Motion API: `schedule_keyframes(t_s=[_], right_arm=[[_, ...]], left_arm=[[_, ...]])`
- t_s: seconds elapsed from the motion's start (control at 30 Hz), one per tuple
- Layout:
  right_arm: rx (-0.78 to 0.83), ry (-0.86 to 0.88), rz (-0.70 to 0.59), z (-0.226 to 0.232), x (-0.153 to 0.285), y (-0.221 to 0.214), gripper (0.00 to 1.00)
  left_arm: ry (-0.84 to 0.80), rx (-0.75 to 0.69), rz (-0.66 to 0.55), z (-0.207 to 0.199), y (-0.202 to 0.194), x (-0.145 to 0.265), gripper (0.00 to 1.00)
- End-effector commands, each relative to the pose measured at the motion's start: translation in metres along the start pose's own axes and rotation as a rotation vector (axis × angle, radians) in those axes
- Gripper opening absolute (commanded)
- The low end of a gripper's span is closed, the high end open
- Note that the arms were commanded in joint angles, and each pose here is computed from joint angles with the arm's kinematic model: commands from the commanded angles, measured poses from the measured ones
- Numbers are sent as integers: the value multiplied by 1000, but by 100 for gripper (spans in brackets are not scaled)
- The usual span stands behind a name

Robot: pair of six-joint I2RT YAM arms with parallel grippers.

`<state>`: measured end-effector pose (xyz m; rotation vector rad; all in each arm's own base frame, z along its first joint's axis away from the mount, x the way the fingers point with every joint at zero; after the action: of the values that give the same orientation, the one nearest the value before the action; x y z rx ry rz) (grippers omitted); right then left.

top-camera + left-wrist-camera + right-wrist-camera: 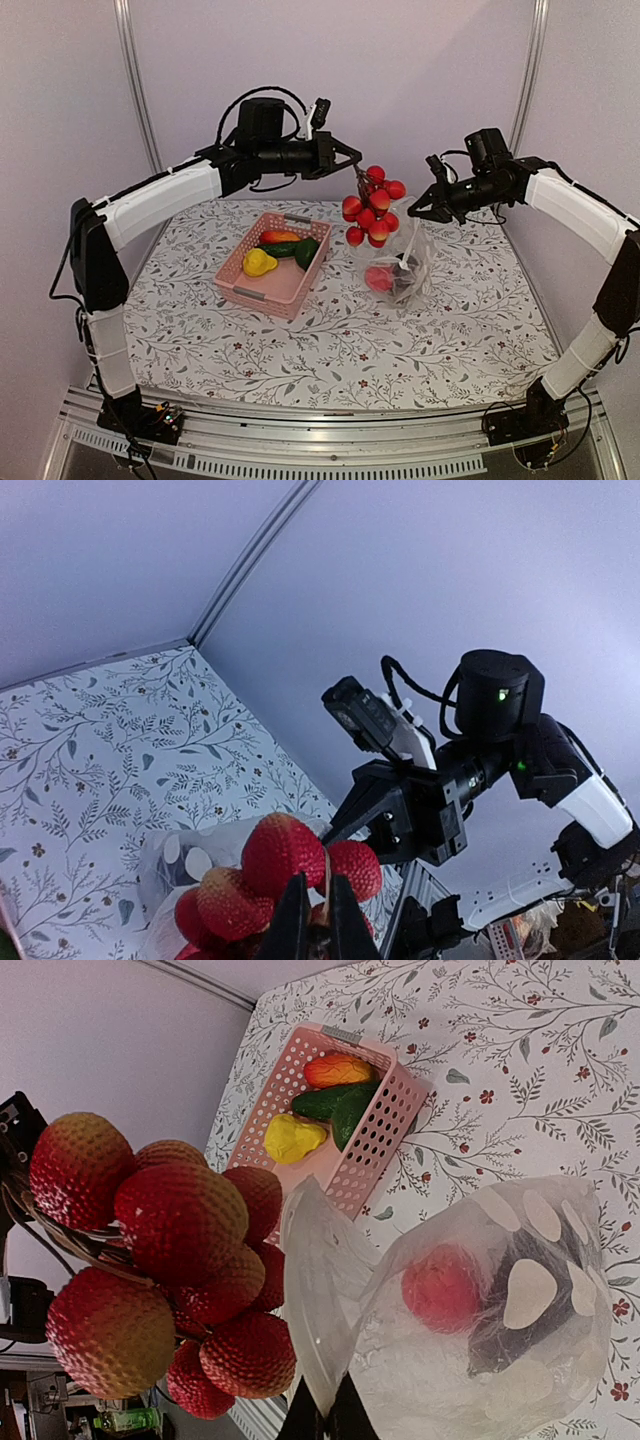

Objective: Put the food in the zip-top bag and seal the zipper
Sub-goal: Place the fake fruit in the zipper food storage bag.

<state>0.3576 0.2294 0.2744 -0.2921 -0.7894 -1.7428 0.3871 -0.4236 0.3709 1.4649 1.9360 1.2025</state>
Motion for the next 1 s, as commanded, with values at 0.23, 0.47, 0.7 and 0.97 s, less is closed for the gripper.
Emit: schedule_keyframes(t_s=[0.23,0.47,0.7,0.97], right_arm=[[-44,129,4,26,2,6,0],[-53,165,-10,33,2,12,0],[-63,184,-8,37,1,16,0],[-81,205,42,51,-11,7,0]], left_arm=[[-194,-57,1,-12,-36,-18,0],[-161,-71,81,-2,-77,-23,0],[-100,-119,124,8,-94,-25,0],[263,-13,80,66,-75,-45,0]])
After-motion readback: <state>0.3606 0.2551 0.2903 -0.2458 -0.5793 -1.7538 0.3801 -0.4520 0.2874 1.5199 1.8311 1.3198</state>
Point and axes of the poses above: each gripper's point midway between its finger pads, its own x axis back along the fingers, its own z axis along the line the jaws close on, y = z × x, the point moved 2 cm from there along x, back along the fingers, and after that the axes turned 7 degrees about -x, right-handed, at the moved point
